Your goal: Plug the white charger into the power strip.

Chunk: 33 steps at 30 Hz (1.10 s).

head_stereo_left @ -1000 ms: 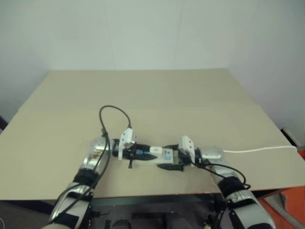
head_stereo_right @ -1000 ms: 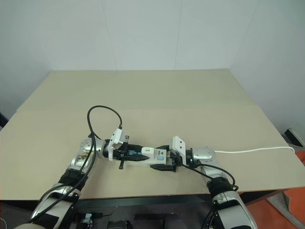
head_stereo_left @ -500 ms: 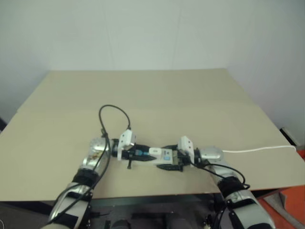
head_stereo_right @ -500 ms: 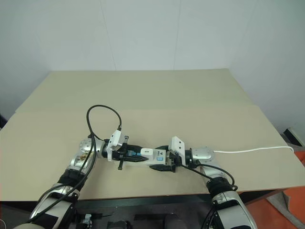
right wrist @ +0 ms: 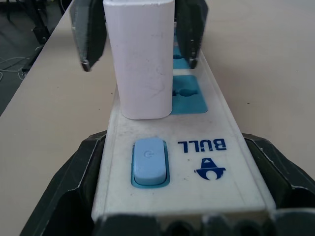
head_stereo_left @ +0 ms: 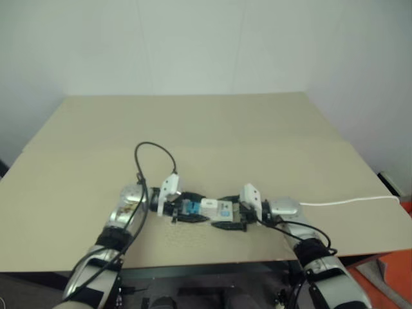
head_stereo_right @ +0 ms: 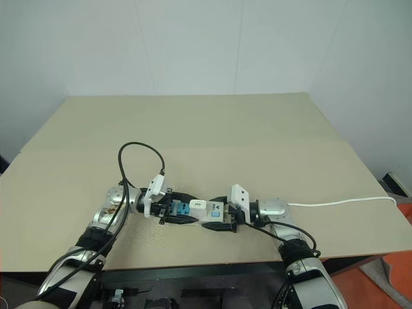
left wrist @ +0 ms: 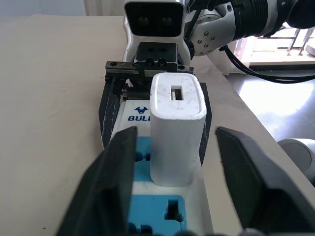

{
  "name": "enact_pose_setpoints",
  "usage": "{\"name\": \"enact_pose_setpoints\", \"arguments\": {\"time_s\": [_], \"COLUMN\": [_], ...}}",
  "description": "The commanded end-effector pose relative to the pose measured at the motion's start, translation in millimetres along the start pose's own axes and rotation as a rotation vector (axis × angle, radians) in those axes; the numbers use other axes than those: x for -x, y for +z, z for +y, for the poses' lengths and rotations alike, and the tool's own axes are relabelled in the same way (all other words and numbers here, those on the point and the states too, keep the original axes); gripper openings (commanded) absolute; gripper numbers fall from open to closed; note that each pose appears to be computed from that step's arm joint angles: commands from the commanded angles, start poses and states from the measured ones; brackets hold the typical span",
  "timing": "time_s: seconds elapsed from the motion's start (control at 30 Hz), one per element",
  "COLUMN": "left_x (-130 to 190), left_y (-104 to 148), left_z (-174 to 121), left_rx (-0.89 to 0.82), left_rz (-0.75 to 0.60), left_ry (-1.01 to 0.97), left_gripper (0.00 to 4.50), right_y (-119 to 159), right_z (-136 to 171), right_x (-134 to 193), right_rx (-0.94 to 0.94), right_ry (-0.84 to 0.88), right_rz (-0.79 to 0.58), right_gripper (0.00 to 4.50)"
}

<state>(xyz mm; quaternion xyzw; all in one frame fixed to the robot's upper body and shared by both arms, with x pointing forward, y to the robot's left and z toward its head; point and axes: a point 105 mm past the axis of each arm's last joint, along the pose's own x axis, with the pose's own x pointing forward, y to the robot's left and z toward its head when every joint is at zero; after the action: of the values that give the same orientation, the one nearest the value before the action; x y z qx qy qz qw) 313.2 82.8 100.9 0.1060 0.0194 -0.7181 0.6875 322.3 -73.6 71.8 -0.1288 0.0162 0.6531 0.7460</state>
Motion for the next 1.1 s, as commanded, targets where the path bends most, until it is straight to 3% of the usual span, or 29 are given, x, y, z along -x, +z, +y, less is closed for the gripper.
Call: {"name": "enact_pose_setpoints", "arguments": {"time_s": [0.03, 0.07, 0.2, 0.4, 0.43, 0.47, 0.53, 0.77, 1.1], "left_x": [0.1, 1.1, 15.7, 71.7, 80.8, 90.7, 102.9, 121.0, 136.3], "left_y": [-12.5, -7.7, 23.0, 68.8, 73.8, 78.4, 82.3, 82.1, 73.5], "left_z": [-4.9, -3.3, 4.1, 5.2, 4.5, 2.7, 0.0, -2.8, -17.7], "left_rx": [0.064, 0.046, -0.013, -0.131, -0.139, -0.148, -0.158, -0.155, -0.11], "left_rz": [0.013, 0.003, -0.029, 0.074, 0.091, 0.108, 0.133, 0.16, 0.192], "left_ry": [0.002, 0.005, 0.014, 0.017, 0.028, 0.04, 0.054, 0.087, 0.118], "left_gripper": [4.14, 4.46, 4.49, 4.49, 4.5, 4.5, 4.5, 4.5, 4.5], "right_y": [-5.1, -4.9, -5.2, -6.5, -5.9, -5.4, -4.3, 2.8, 38.2], "right_z": [3.2, 3.1, 3.3, 3.9, 3.8, 4.3, 5.2, 1.4, -1.2], "right_x": [-2.3, -2.5, -2.8, 0.0, 0.9, 2.1, 4.2, 13.4, 91.5], "right_rx": [-0.031, -0.031, -0.032, -0.034, -0.034, -0.032, -0.028, 0.008, 0.077], "right_ry": [0.001, 0.001, -0.002, -0.003, -0.001, 0.006, 0.017, 0.006, -0.113], "right_rz": [0.002, 0.001, 0.001, 0.007, 0.007, 0.009, 0.012, 0.021, 0.057], "right_gripper": [3.42, 3.42, 3.42, 3.42, 3.98, 4.14, 4.45, 4.45, 4.45]}}
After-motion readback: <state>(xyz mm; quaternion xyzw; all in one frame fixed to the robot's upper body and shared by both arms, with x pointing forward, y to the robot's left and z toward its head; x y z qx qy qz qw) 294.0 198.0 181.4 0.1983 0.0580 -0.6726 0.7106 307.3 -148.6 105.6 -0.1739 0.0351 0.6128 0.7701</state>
